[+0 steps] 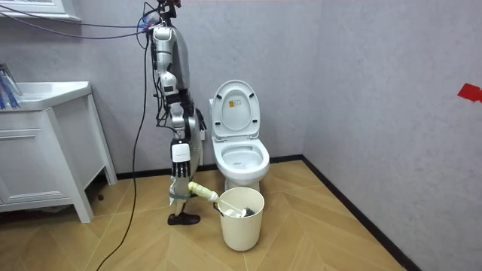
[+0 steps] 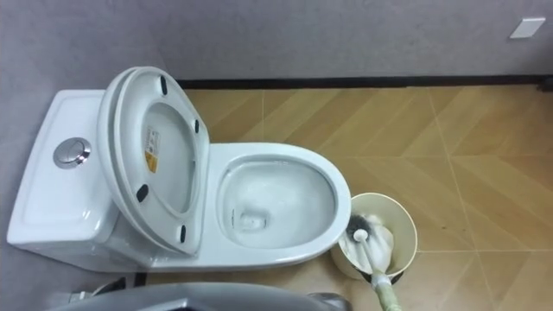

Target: Brush toilet

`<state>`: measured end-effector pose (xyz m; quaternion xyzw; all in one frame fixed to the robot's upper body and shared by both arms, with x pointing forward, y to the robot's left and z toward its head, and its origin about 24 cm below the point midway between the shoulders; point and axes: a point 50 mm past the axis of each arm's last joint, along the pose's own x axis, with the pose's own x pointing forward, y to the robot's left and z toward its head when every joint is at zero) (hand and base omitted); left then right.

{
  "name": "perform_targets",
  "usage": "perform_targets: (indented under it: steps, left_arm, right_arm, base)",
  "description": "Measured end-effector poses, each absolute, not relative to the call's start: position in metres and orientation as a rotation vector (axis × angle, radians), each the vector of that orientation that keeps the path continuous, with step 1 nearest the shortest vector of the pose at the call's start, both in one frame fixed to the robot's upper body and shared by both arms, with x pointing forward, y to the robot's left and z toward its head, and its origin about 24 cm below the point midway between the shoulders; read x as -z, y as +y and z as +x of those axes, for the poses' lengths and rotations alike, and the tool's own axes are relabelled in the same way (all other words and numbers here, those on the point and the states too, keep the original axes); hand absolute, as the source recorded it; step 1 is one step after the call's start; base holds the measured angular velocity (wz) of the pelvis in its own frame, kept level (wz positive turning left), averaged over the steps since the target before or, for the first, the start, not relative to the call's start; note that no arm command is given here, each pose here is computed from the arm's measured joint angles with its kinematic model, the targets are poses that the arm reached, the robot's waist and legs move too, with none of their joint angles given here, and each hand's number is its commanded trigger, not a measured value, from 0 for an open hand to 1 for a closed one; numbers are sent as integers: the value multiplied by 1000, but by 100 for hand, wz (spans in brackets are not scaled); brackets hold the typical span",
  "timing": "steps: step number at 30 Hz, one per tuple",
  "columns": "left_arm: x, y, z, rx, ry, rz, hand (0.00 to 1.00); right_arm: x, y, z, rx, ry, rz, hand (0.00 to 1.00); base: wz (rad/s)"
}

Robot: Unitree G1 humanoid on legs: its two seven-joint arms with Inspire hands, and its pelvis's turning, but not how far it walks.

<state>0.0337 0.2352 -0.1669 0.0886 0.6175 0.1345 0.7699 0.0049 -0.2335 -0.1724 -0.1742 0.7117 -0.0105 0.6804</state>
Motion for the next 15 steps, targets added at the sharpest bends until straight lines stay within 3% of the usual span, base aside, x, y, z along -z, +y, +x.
perform_targets:
  steps: [15]
  left_arm:
    - [166,234,40,-256,1301,317,0]
  right_arm:
    - [160,-248,68,370,1244,-373,0]
  base:
    - [3]
